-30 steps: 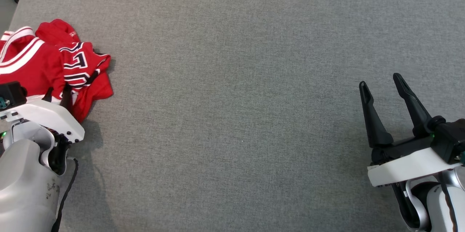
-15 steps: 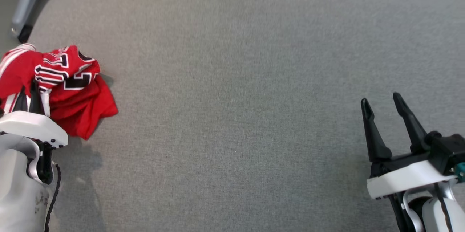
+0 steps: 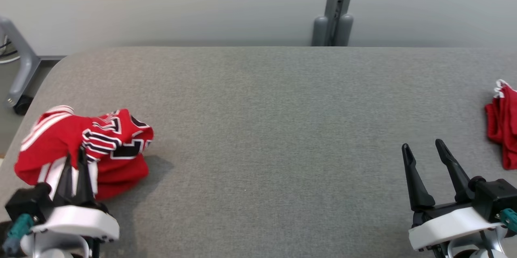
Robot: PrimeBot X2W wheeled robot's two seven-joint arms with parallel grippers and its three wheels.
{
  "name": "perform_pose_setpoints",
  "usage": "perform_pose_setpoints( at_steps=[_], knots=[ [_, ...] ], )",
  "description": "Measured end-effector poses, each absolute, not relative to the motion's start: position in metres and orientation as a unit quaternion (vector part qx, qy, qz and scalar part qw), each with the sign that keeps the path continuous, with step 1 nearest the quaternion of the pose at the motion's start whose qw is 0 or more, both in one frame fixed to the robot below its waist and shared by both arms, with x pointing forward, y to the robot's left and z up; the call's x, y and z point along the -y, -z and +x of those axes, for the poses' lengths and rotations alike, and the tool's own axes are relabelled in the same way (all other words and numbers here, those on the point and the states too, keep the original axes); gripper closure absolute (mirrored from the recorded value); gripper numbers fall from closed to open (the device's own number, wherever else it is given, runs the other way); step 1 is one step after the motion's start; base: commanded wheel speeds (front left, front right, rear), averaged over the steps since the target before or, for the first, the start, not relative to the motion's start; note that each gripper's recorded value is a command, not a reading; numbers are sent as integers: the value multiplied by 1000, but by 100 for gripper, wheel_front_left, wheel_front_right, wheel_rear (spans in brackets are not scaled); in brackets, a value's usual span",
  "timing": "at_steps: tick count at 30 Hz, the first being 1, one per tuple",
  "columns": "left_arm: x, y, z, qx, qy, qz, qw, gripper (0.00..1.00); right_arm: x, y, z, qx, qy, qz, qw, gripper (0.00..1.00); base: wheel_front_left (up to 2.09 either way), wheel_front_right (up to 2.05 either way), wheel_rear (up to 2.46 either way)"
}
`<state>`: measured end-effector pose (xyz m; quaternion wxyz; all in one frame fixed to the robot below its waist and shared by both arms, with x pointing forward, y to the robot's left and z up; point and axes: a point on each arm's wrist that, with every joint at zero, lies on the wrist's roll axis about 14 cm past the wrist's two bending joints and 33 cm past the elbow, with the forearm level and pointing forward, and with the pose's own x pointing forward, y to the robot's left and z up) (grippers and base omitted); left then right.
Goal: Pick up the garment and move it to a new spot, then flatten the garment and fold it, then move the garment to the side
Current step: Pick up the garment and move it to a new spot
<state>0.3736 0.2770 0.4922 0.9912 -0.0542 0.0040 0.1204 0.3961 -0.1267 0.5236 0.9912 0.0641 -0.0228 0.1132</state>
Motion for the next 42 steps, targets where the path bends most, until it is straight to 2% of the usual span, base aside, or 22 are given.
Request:
perform_pose_setpoints(
  at_steps=[7, 10, 14, 22, 28, 29, 30, 31, 32, 37, 42],
  knots=[
    [-211, -493, 365, -27, -43, -72, 996, 100, 153, -531, 385, 34, -75, 56, 995, 0, 0, 0, 0],
    [-178, -493, 373, -37, 6, -84, 996, 100, 163, -530, 384, 32, -61, 54, 996, 0, 0, 0, 0],
    [-120, -499, 404, -35, 113, -79, 990, 100, 176, -530, 388, 34, -42, 51, 997, 0, 0, 0, 0],
    [5, -501, 436, -41, 302, -66, 950, 100, 206, -520, 384, 28, 6, 55, 998, 0, 0, 0, 0],
    [68, -474, 433, -83, 383, -68, 917, 100, 236, -500, 369, 9, 58, 66, 996, 0, 0, 0, 0],
    [74, -466, 431, -95, 391, -69, 913, 96, 240, -498, 367, 7, 64, 67, 996, 0, 0, 0, 0],
    [78, -460, 429, -103, 396, -68, 910, 32, 243, -495, 365, 4, 69, 66, 995, 0, 0, 0, 0],
    [82, -455, 427, -108, 401, -70, 907, 32, 244, -493, 364, 1, 73, 67, 995, 0, 0, 0, 0],
    [85, -453, 425, -110, 404, -74, 905, 0, 246, -490, 364, -3, 76, 69, 995, 0, 0, 0, 0],
    [78, -456, 426, -93, 393, -84, 911, 0, 241, -489, 369, -1, 67, 70, 995, 0, 0, 0, 0],
    [36, -466, 440, -57, 326, -86, 940, 0, 227, -494, 381, 7, 42, 66, 997, 0, 0, 0, 0]
  ],
)
